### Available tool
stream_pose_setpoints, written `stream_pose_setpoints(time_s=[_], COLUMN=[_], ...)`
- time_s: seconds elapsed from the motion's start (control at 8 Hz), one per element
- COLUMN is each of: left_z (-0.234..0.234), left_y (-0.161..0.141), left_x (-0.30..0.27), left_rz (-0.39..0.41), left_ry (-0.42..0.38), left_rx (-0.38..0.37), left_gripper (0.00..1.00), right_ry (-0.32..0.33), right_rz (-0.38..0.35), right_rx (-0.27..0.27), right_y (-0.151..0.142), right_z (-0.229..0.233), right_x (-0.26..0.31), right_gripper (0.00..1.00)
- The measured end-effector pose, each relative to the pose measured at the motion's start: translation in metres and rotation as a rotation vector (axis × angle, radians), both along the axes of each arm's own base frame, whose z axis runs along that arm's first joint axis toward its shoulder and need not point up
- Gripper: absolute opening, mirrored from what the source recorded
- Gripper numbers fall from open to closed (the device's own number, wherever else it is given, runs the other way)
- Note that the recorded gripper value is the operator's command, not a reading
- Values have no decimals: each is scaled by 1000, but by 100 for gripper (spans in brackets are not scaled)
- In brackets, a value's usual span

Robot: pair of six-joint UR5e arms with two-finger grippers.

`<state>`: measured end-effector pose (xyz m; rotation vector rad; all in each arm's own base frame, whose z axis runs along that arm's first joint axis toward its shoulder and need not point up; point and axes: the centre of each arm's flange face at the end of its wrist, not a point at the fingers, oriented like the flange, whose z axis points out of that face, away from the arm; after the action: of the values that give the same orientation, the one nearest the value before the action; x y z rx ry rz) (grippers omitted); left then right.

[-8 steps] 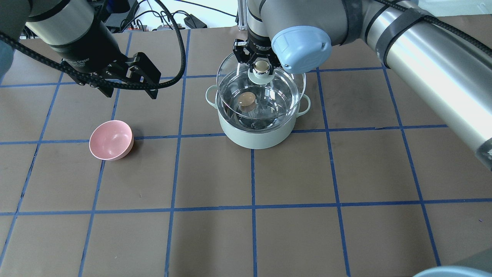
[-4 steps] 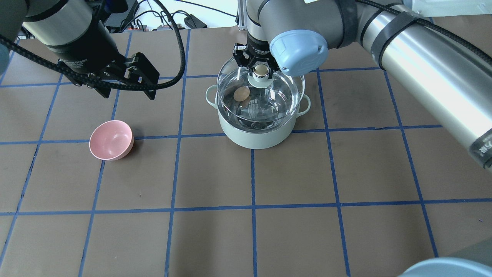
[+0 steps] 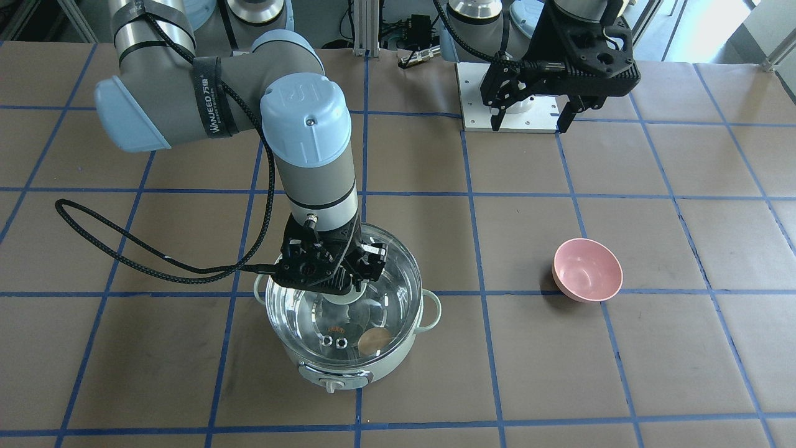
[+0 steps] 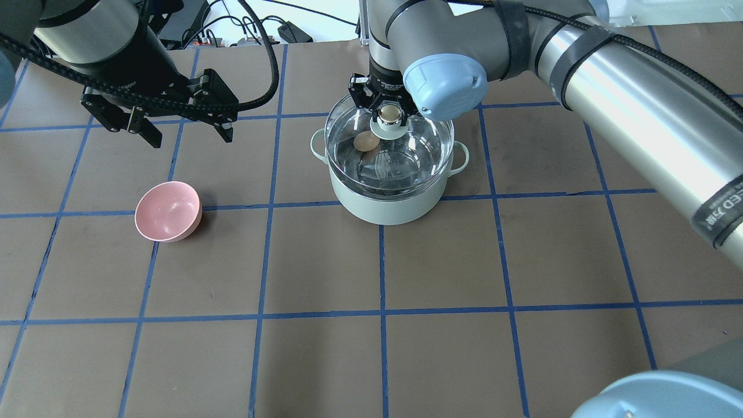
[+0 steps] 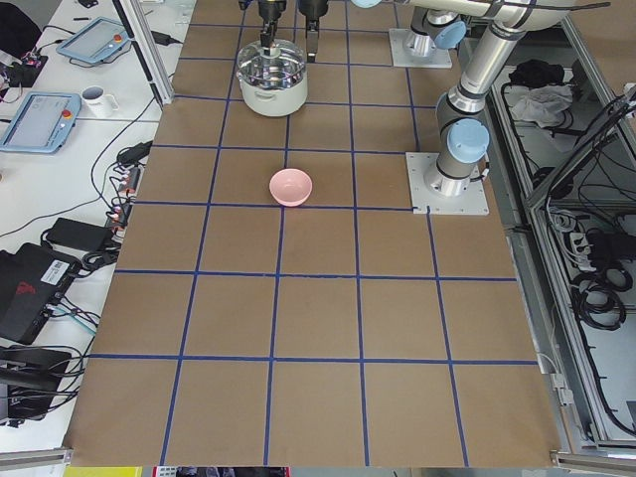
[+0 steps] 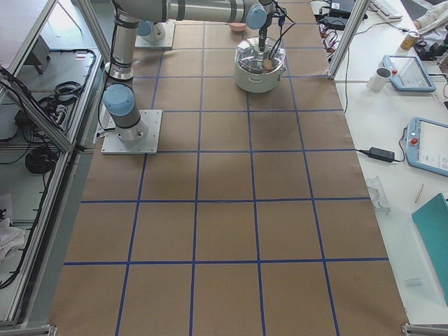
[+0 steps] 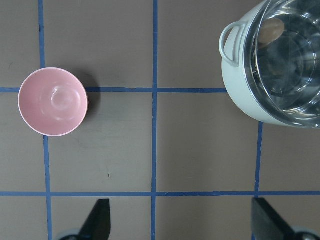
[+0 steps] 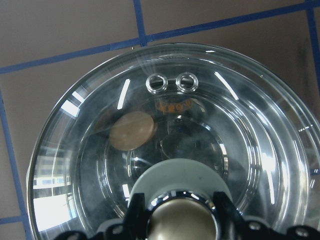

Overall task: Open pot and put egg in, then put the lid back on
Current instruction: 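Carry the glass lid back over the pot and lower it on with the right gripper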

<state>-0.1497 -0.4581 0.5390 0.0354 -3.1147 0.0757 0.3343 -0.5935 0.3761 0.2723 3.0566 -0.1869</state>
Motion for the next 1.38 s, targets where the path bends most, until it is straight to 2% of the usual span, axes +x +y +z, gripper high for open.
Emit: stream_pose_setpoints(time_s=[0.25, 0.88, 1.38], left_z=[0, -1, -1], left_y=[-1, -1, -1], left_x=[0, -1, 0], left_rz=[9, 12, 12], left_ry=[3, 5, 4], left_rx=[2, 3, 3], left_gripper=[100, 100, 100], right_ry=[-3, -6, -4], right_rz=[-1, -1, -2], right_rx=[6, 2, 3], right_y=[0, 1, 1], right_z=[-3, -11, -13], right_x=[0, 0, -1], right_gripper=[15, 48, 56])
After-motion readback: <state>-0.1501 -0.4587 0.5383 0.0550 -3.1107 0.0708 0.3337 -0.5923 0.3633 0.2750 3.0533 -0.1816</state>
